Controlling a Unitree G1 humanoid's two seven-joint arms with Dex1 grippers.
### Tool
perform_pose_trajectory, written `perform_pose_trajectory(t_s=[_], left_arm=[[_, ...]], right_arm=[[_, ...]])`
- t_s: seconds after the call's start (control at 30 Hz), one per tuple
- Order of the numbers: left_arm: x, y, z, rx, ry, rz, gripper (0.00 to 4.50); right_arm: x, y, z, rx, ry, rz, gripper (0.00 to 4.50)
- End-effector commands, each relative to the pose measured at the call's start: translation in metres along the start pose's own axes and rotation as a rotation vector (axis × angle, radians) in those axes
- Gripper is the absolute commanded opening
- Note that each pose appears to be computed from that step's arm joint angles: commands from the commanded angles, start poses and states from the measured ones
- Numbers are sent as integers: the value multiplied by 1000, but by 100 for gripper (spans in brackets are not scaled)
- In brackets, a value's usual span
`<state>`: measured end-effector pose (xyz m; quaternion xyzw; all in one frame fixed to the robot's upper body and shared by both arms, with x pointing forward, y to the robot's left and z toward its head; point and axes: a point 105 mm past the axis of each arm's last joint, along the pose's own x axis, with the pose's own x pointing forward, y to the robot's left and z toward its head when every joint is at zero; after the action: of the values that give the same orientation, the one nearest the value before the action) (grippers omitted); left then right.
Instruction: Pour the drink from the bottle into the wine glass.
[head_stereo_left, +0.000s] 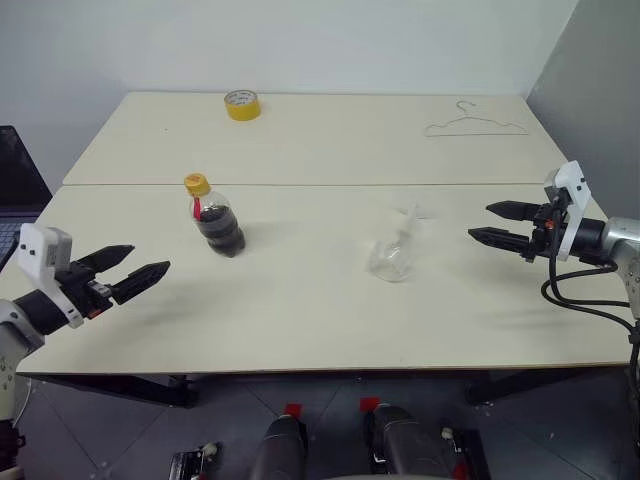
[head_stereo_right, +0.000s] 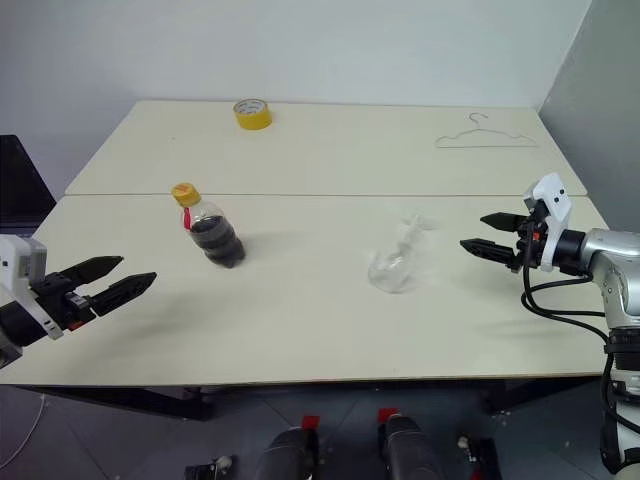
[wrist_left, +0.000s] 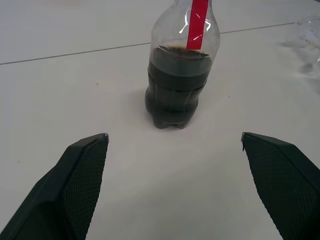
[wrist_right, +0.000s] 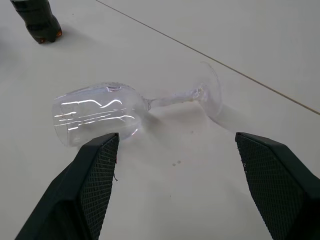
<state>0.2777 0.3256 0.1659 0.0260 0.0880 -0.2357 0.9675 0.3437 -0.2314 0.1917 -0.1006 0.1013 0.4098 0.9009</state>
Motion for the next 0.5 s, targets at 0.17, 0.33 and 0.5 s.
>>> perform_pose_trajectory(t_s=[0.17, 0.33, 0.5], left_arm=[[44, 2, 0, 132, -53, 112, 450], [76, -9, 6, 139, -122, 124, 450], [93, -8, 6, 149, -129, 154, 450]], right_arm=[[10, 18, 16, -42, -46, 69, 396], [20, 45, 31, -71, -74, 168, 396], [30, 64, 40, -94, -95, 218, 396]])
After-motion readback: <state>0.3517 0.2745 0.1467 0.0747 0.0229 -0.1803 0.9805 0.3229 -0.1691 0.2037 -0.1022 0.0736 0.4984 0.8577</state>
